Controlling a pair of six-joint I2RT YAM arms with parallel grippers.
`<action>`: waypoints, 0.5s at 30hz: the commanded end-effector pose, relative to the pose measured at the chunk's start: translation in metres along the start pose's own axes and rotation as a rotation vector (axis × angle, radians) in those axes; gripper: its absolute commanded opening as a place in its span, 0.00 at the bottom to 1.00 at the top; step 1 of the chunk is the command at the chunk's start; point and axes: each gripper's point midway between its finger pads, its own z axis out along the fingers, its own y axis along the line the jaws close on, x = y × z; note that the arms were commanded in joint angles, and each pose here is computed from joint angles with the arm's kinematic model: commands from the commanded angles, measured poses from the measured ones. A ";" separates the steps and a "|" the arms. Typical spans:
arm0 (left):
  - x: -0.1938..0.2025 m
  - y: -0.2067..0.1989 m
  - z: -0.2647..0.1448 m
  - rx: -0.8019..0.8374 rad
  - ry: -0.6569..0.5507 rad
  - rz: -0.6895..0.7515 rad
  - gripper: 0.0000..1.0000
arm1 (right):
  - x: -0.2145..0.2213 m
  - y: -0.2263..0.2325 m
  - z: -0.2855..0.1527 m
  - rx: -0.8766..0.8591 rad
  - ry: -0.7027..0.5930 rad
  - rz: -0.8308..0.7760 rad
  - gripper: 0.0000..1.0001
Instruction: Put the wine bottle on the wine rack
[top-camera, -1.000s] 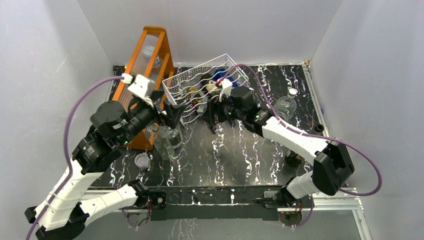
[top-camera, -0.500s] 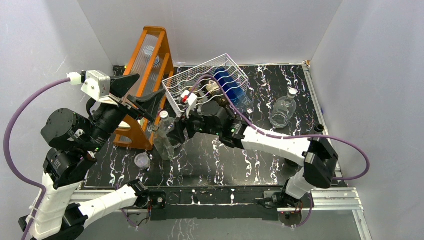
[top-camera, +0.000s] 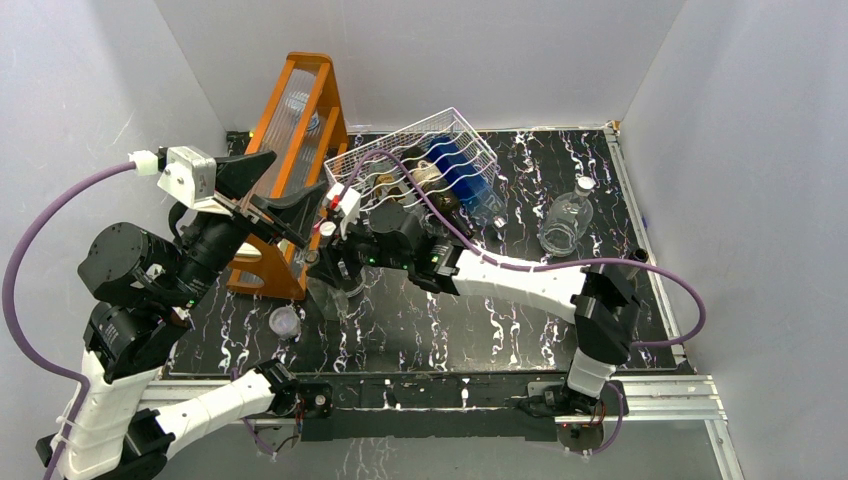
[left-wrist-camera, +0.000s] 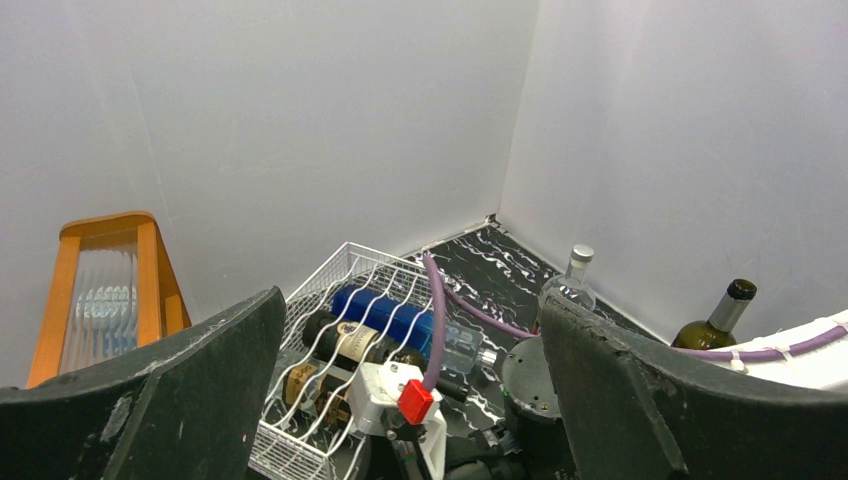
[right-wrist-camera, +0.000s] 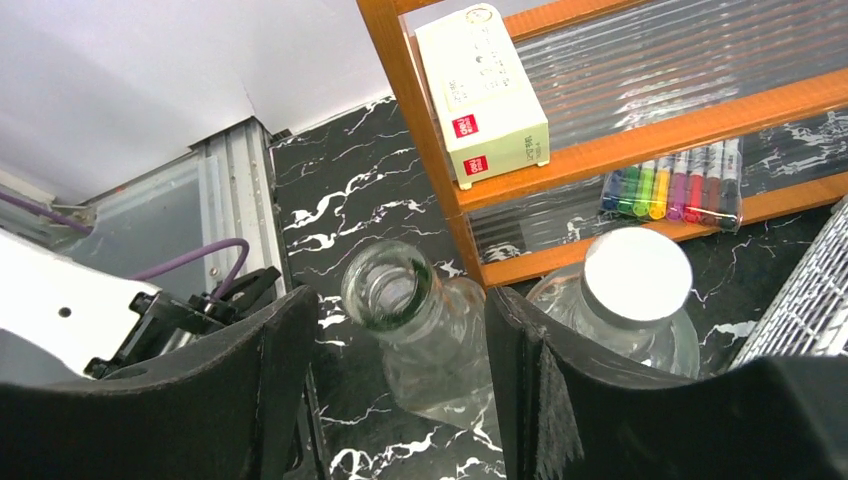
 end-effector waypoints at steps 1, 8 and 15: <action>-0.007 0.004 -0.001 -0.020 -0.028 0.006 0.98 | -0.026 0.003 0.018 0.002 -0.079 -0.056 0.70; -0.006 0.007 -0.002 -0.035 -0.026 0.013 0.98 | -0.029 -0.011 0.025 0.071 -0.145 -0.148 0.59; -0.010 0.017 -0.006 -0.081 -0.035 0.033 0.98 | -0.029 0.001 0.022 0.002 -0.150 -0.192 0.20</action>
